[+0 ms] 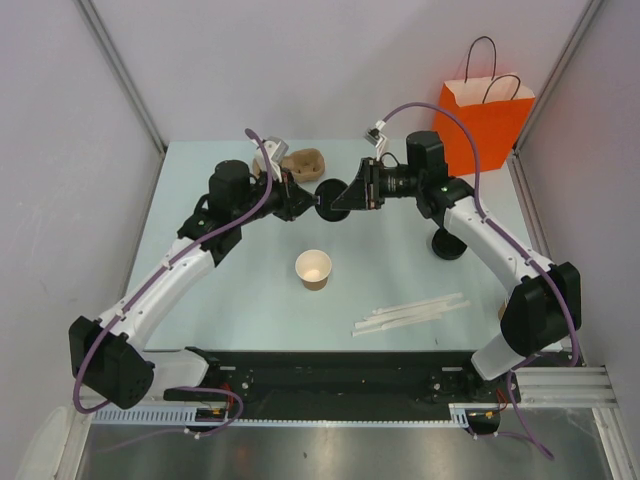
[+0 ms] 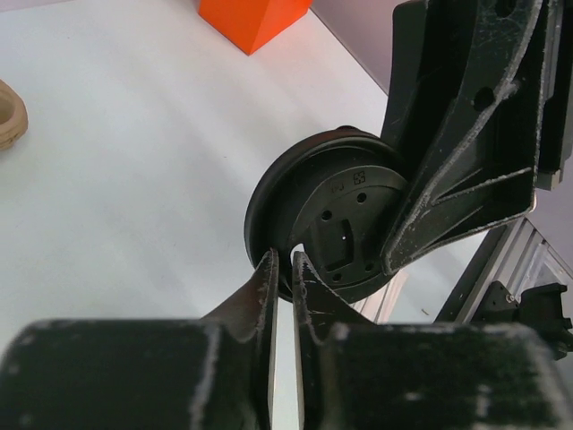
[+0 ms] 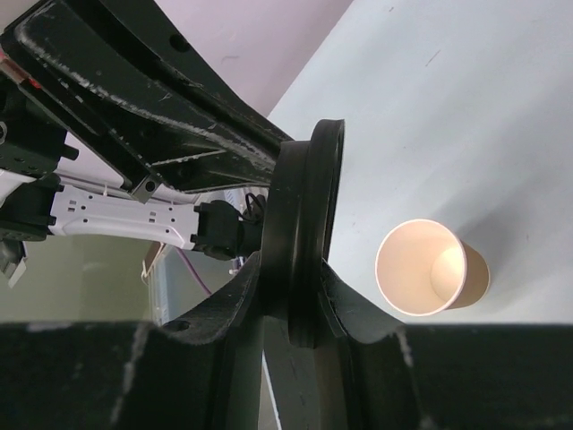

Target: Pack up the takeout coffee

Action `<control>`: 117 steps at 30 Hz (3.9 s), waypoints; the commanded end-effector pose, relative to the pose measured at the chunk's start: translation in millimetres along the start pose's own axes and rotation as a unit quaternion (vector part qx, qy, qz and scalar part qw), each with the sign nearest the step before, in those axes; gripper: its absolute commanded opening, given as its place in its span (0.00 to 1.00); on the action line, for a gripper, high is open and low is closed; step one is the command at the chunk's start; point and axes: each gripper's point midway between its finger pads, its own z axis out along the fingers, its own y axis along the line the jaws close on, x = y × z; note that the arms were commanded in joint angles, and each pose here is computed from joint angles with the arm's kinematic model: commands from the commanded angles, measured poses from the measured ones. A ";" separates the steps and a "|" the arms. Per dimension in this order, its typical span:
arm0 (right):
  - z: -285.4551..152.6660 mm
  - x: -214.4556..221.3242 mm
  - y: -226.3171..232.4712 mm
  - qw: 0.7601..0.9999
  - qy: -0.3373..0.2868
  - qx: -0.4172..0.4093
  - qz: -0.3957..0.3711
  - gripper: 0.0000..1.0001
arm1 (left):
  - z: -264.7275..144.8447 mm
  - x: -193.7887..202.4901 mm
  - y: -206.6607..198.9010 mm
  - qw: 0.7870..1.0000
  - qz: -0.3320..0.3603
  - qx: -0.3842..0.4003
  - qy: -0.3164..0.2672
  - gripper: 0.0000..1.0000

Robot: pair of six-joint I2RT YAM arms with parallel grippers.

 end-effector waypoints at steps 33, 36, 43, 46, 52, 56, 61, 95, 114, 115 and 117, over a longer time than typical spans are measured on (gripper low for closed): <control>-61.1 6.2 -53.0 0.979 0.017 0.156 -0.130 1.00 | -53.4 80.7 45.3 0.957 0.108 -0.111 0.246 0.00; -81.8 8.6 -71.5 0.957 0.050 0.230 -0.169 1.00 | -54.0 93.9 49.2 0.947 0.116 -0.123 0.273 0.00; -138.1 -43.3 -68.0 0.930 -0.037 0.287 -0.226 1.00 | -42.5 113.0 49.9 0.938 0.117 -0.121 0.304 0.00; -145.4 -43.0 -65.3 0.937 -0.036 0.259 -0.232 1.00 | -35.8 114.5 49.9 0.936 0.110 -0.117 0.314 0.00; -106.8 7.2 -64.3 0.969 0.053 0.185 -0.154 1.00 | -18.1 123.0 56.7 0.927 0.100 -0.132 0.336 0.00; -92.9 13.0 -54.1 0.974 0.048 0.169 -0.143 1.00 | -9.0 127.9 60.4 0.921 0.105 -0.145 0.346 0.00; -88.6 9.2 -52.8 0.977 0.038 0.164 -0.128 1.00 | -2.3 131.2 61.5 0.918 0.108 -0.146 0.354 0.00; -86.7 13.3 -34.5 0.985 0.043 0.101 -0.130 1.00 | -0.3 150.4 65.7 0.904 0.097 -0.133 0.395 0.19; -83.4 15.2 -30.8 0.986 0.046 0.092 -0.134 1.00 | -16.0 104.3 52.7 0.928 0.107 -0.130 0.334 0.40; -83.3 15.9 -29.9 0.986 0.047 0.091 -0.133 1.00 | -18.8 98.3 50.3 0.933 0.103 -0.121 0.323 0.40; -82.4 16.7 -29.2 0.986 0.048 0.090 -0.132 1.00 | -31.4 76.8 52.1 0.950 0.089 -0.111 0.280 0.43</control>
